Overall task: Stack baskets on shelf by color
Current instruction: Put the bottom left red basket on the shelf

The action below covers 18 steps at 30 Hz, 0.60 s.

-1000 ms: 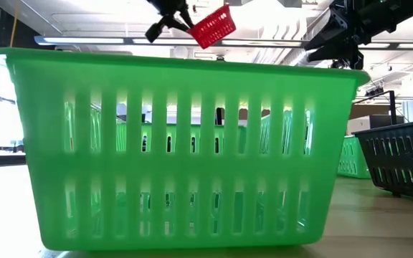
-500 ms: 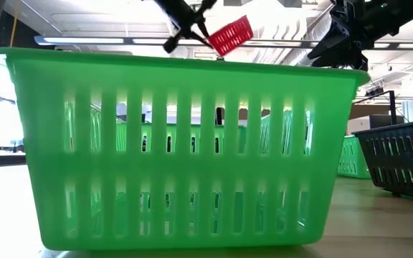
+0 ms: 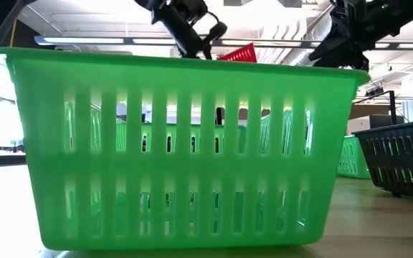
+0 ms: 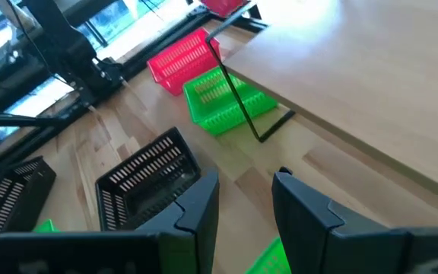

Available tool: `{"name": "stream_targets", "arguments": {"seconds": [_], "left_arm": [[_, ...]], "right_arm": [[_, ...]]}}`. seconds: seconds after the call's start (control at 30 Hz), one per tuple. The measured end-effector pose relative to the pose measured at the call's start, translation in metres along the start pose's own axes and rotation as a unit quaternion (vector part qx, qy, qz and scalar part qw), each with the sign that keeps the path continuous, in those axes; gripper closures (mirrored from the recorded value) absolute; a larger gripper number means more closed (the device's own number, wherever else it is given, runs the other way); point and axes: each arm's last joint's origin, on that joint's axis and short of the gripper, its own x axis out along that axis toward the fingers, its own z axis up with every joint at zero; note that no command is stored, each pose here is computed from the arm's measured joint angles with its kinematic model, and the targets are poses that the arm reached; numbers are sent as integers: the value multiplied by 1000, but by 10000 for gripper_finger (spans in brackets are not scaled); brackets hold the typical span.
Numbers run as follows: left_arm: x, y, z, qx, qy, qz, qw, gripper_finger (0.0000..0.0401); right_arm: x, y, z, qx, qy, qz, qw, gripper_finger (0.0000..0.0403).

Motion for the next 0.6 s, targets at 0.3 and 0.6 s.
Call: {"name": "stream_targets", "arguments": {"seconds": [0.3,0.6], "left_arm": [[18,5,0,-5,5,17,1000,401],[20,4,-3,8,-4,26,1000,401]], "right_arm": [[0,-4,-7,-9,34,-20,999,293],[0,-4,-7,-10,35,-21,999,293]]}}
